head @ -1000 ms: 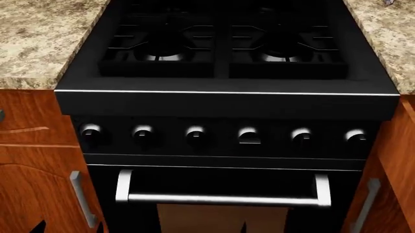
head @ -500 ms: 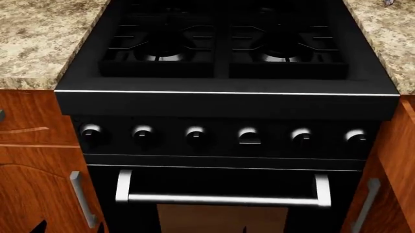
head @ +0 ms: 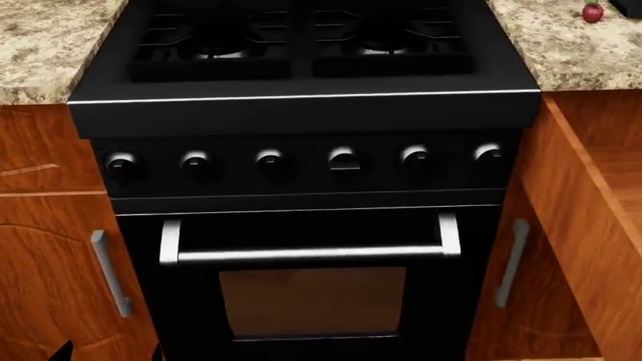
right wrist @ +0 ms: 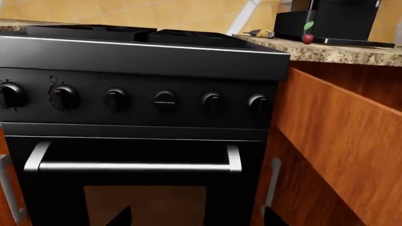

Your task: Close the right drawer.

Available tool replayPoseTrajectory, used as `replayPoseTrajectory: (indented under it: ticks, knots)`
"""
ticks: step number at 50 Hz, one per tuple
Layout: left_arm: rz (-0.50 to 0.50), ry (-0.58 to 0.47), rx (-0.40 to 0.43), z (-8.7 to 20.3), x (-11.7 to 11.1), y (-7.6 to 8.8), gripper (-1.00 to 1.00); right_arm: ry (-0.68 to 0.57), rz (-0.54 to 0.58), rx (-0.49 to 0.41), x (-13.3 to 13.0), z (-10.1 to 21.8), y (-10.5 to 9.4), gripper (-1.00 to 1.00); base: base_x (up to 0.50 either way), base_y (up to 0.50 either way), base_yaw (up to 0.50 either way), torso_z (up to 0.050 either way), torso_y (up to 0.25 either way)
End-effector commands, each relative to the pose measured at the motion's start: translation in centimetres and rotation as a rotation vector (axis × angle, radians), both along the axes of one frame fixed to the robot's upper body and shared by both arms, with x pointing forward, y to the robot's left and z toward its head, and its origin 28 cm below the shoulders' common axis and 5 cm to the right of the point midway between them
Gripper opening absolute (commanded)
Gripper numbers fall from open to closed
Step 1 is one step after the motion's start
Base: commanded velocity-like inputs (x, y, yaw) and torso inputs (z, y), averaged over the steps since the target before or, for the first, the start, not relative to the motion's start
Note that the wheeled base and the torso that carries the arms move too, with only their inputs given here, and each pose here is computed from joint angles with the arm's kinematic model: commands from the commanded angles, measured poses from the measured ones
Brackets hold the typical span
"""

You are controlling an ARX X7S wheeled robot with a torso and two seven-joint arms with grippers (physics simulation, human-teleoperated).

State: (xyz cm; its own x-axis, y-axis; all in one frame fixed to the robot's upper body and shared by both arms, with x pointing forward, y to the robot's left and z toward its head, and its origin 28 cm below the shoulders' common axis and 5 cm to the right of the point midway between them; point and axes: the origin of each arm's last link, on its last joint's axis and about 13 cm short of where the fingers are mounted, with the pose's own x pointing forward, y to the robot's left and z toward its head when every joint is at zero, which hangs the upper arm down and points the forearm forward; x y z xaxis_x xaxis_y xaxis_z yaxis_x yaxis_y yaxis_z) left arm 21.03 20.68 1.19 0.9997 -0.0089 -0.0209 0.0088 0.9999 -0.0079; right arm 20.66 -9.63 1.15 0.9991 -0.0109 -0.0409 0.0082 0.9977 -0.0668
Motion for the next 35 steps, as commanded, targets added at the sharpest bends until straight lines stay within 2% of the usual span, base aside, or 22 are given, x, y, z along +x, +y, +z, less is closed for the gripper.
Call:
replayPoseTrajectory:
  ticks: [1, 29, 35]
  knots:
    - [0.003, 0.001, -0.002, -0.01, -0.01, 0.07, 1.00, 0.003, 0.004, -0.005, -0.01, -0.06, 0.09, 1.00, -0.50, 0.04, -0.31, 0.000, 0.000]
    - [0.004, 0.000, -0.005, 0.01, -0.06, 0.14, 1.00, -0.031, -0.123, 0.016, -0.09, 0.20, -0.62, 1.00, -0.50, 0.07, -0.36, 0.000, 0.000]
    - [0.005, 0.000, -0.005, 0.01, -0.05, 0.15, 1.00, -0.082, -0.153, 0.044, -0.30, 0.59, -0.82, 1.00, -0.22, 0.05, -0.48, 0.000, 0.000]
